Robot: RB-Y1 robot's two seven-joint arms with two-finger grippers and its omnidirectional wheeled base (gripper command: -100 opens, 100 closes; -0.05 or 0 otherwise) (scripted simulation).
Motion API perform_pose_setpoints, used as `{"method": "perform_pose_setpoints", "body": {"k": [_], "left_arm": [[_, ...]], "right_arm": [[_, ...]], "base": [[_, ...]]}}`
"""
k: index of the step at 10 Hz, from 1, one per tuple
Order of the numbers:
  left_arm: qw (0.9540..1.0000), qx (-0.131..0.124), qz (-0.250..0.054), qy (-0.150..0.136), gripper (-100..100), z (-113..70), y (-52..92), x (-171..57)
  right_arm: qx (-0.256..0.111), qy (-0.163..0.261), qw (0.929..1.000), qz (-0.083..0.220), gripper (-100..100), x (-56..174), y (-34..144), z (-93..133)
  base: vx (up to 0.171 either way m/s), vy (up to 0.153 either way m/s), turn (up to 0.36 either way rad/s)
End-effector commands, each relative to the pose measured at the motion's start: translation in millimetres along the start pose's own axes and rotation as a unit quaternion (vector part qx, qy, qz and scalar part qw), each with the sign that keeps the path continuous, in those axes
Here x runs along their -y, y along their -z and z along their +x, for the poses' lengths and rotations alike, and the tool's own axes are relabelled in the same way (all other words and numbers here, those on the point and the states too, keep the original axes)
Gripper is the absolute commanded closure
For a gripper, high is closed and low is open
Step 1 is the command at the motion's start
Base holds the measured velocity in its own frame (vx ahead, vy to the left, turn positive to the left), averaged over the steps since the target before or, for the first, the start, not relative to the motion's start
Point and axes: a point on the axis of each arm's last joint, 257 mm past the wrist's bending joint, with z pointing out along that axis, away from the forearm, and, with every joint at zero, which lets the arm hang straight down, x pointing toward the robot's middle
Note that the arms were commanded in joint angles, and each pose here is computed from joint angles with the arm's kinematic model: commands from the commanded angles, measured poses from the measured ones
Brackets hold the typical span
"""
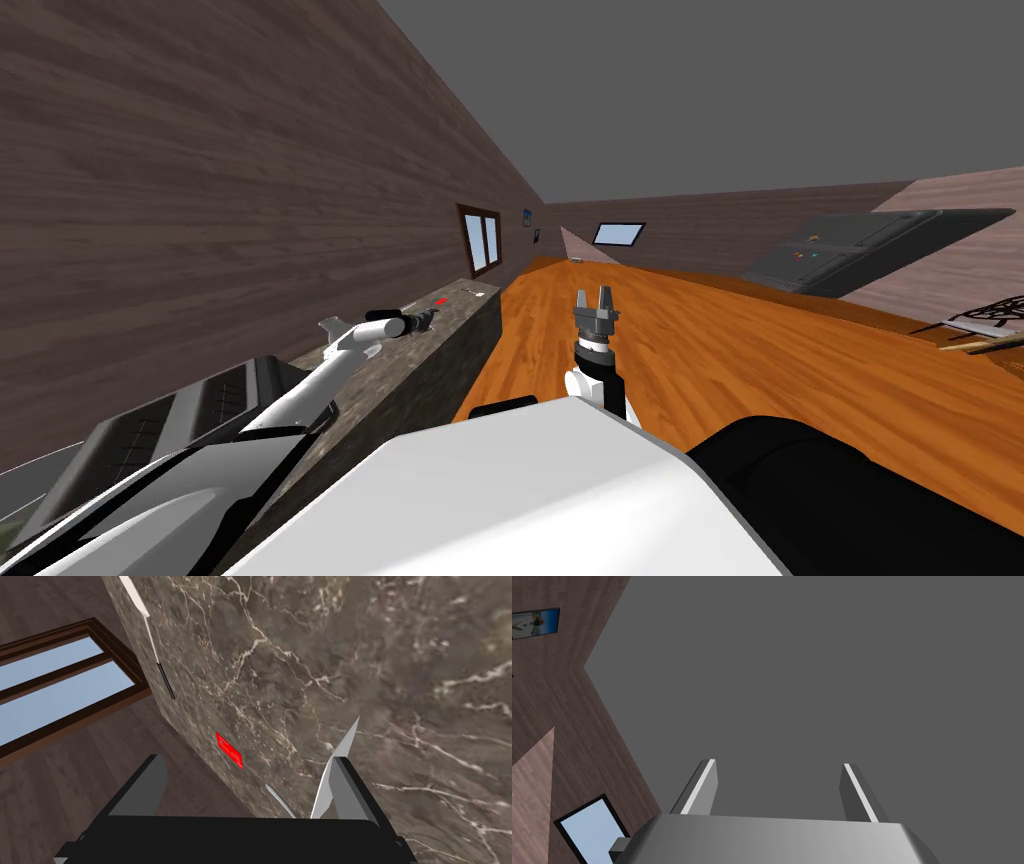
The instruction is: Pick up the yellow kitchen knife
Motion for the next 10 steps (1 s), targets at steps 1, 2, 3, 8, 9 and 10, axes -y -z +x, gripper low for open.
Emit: {"method": "perform_pose_setpoints", "body": {"k": [1,2,3,8,9,10], "left_arm": [[0.9998,-0.003,-0.021,0.005,-100,-0.9,-2.9,-16],[0.9991,-0.007,-0.042,-0.002,-100,-11.1,0.8,-21],[0.9981,-0.01,-0.061,0.005,-100,-12.4,0.0,-36],[0.9901,-0.026,-0.138,0.012,-100,-33.8,13.3,-78],[0.9877,-0.03,-0.153,0.006,-100,-42.6,20.8,-82],[0.9845,-0.035,-0.171,0.015,-100,-42.1,23.0,-96]], "right_arm": [[0.0,0.0,1.0,0.0,0,0,0.0,0],[0.0,0.0,1.0,0.0,0,0,0.0,0],[0.0,0.0,1.0,0.0,0,0,0.0,0],[0.0,0.0,1.0,0.0,0,0,0.0,0],[0.0,0.0,1.0,0.0,0,0,0.0,0],[0.0,0.0,1.0,0.0,0,0,0.0,0]], "base": [[0.015,0.016,0.029],[0.021,0.02,-0.186],[0.03,0.032,-0.146],[0.038,0.03,-0.125],[0.039,0.045,-0.167],[0.044,0.048,-0.1]]}}
